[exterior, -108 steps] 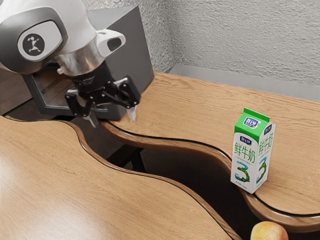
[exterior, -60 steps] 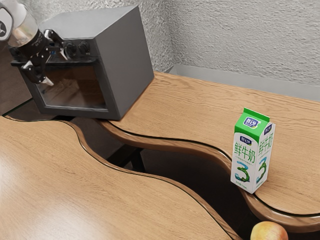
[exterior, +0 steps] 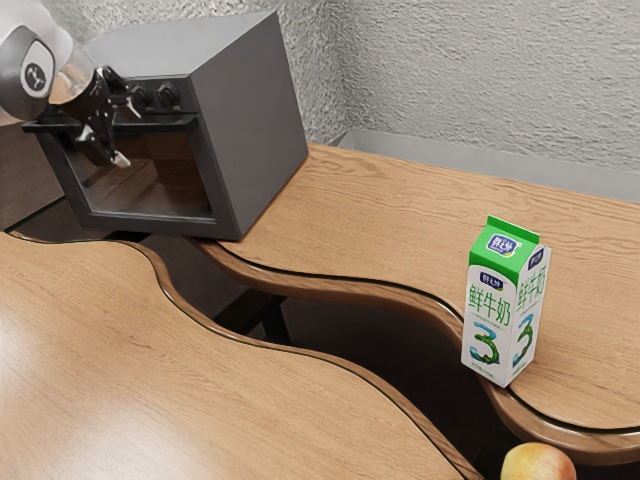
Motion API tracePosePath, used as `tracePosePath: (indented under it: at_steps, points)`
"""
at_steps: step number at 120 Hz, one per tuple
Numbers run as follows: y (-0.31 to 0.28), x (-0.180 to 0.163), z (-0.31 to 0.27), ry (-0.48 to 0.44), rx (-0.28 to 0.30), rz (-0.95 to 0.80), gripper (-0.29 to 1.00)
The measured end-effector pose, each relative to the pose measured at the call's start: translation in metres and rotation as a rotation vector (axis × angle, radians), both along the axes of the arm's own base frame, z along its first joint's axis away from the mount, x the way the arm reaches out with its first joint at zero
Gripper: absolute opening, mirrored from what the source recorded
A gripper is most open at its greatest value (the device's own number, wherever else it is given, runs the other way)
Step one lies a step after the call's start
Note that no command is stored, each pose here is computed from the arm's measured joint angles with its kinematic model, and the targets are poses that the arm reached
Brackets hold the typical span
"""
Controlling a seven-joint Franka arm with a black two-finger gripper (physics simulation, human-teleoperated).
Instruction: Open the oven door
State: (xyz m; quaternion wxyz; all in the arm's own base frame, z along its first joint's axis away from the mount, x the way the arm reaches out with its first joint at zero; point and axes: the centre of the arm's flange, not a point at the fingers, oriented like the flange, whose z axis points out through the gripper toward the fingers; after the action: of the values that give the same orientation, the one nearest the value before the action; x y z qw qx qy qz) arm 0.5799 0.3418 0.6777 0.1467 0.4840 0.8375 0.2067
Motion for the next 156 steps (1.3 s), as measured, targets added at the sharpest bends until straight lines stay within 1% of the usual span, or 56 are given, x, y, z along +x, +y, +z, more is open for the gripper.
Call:
tracePosePath:
  at_steps: [22, 35, 50, 68, 94, 105, 116, 138, 156]
  points:
    - [0.032, -0.015, -0.002, -0.021, -0.008, 0.093, 0.7]
    - [0.04, -0.02, -0.001, -0.031, -0.013, 0.125, 0.7]
    - [0.036, -0.002, 0.005, -0.074, -0.013, 0.119, 0.7]
    - [0.035, 0.02, -0.014, -0.086, -0.021, 0.107, 0.7]
    - [0.044, 0.025, -0.023, -0.108, -0.008, 0.115, 0.7]
    - [0.047, 0.027, -0.018, -0.123, 0.014, 0.115, 0.7]
    - [0.048, 0.028, -0.019, -0.127, 0.024, 0.115, 0.7]
    - [0.048, 0.038, -0.03, -0.134, 0.026, 0.105, 0.7]
    - [0.056, 0.042, -0.048, -0.121, 0.017, 0.112, 0.7]
